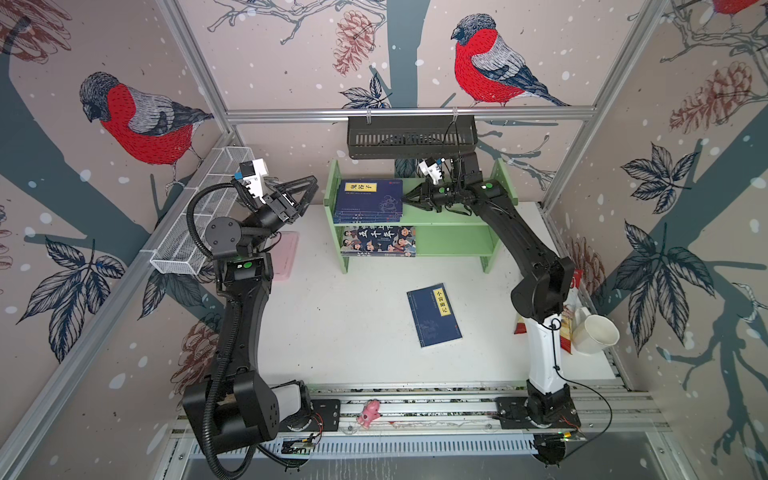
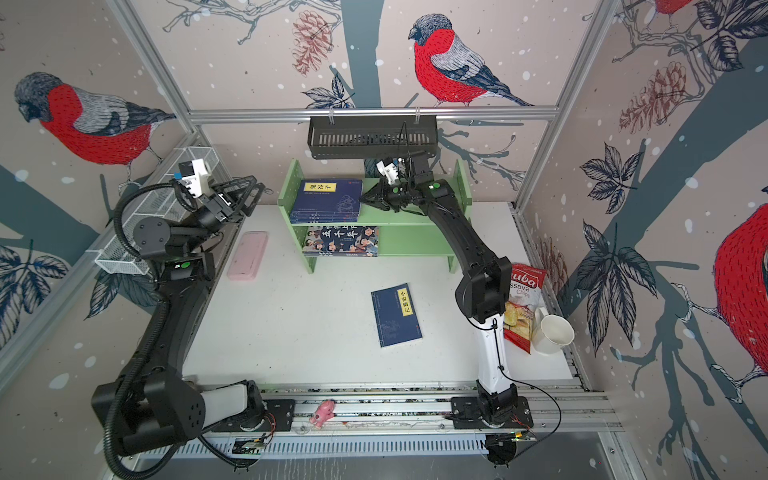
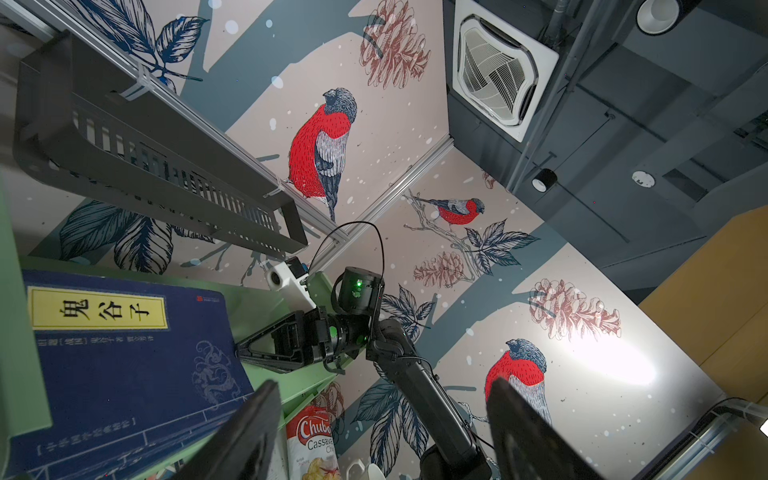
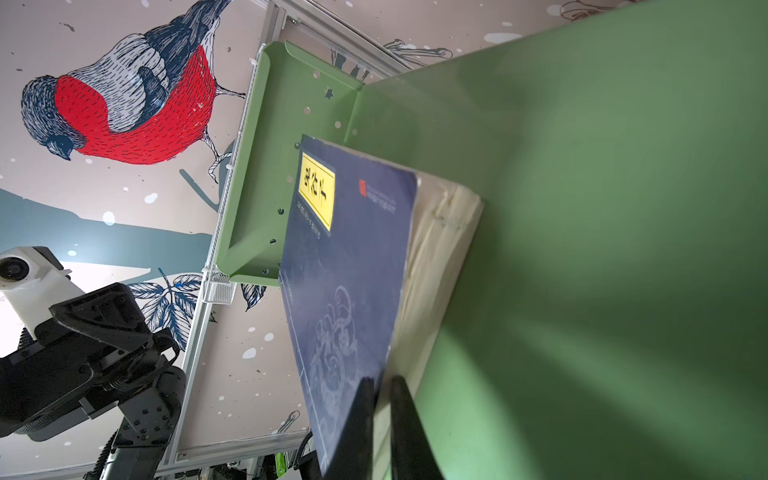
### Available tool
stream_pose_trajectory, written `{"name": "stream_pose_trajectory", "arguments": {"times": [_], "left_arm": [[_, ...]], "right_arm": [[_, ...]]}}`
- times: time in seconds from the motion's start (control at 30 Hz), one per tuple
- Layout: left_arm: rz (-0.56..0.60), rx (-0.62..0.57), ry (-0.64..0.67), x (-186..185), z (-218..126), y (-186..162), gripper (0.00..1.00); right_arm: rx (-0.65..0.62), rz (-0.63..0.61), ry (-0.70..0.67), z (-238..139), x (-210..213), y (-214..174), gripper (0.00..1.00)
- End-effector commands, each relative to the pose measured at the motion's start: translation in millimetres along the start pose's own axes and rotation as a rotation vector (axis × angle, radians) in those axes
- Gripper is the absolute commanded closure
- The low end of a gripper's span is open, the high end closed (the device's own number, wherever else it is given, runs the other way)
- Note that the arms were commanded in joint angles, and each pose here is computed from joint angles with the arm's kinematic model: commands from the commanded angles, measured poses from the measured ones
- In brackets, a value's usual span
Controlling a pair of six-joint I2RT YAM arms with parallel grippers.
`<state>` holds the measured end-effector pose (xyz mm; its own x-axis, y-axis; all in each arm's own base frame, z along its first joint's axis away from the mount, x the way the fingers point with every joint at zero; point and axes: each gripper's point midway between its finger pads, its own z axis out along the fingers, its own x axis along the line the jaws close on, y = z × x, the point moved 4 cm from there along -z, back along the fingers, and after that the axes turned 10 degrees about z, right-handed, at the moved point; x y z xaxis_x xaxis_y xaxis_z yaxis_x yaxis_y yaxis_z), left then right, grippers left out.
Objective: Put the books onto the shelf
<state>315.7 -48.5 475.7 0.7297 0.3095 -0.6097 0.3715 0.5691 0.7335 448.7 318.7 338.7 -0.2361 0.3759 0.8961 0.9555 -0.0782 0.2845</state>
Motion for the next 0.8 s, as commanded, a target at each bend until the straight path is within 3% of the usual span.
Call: {"name": "stream_pose_trajectory", "arguments": {"times": [0.0, 0.77], "left_arm": [[0.041, 0.002, -0.036, -11.4, -0.4, 1.2, 0.21], [0.037, 0.001, -0.036, -11.3, -0.7, 0.8, 0.21]], "right_arm": [[0.004, -0.024, -0.003, 1.1, 0.1, -0.6, 0.90], [0.012, -0.059, -0.018, 4.6, 0.7, -0.9, 0.92]]}}
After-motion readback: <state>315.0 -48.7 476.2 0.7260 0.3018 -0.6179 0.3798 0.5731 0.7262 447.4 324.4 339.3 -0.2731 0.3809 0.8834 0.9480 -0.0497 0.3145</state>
